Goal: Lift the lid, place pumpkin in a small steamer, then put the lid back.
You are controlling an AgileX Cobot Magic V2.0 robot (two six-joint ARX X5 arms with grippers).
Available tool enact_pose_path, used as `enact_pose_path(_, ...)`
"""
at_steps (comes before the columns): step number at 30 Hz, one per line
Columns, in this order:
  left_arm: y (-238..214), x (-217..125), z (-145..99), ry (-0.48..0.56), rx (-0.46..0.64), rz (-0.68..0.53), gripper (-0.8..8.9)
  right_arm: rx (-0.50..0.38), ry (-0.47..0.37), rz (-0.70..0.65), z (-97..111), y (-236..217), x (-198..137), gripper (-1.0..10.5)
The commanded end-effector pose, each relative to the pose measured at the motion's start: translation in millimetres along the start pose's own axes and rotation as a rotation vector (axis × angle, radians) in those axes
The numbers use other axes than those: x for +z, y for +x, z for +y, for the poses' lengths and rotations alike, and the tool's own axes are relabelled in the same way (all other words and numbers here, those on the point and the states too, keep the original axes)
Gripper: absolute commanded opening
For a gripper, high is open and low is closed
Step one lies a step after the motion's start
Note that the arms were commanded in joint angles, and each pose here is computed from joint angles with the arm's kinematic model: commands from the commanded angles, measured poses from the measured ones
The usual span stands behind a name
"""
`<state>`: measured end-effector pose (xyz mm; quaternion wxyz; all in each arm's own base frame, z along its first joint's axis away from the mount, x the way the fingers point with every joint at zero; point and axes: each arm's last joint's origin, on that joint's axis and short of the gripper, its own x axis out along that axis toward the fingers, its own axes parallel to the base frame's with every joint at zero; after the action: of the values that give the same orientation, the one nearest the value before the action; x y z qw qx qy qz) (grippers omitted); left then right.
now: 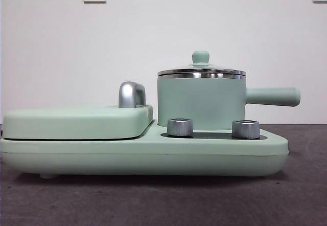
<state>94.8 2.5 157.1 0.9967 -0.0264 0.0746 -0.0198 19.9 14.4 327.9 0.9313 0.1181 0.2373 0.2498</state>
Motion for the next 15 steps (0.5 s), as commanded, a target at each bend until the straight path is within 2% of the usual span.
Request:
enact_pose_path(1,1.8,-6.8,0.7,-0.003,0.005,0.023,0.19,-0.091,0.005,-0.102,-12.4,20.1,-6.1,0.2)
enact_pose_path(4,1.8,-6.9,0.7,-0.003,0.005,0.024,0.19,-0.159,-0.018,-0.231,-30.9,44.7,-16.8,0.2)
enact_pose_path(9,1.7,-6.7,0.7,-0.003,0.005,0.023,0.19,-0.282,-0.145,-0.424,-61.9,76.6,-41.6,0.2)
enact_pose_path(12,1.7,-6.7,0.7,-0.003,0.005,0.023,0.19,-0.361,-0.202,-0.473,-77.3,90.9,-60.7,0.2)
enact_pose_path(15,1.7,-6.7,0.7,-0.003,0.005,0.023,0.19,-0.445,-0.217,-0.478,-88.9,99.6,-77.5,0.2)
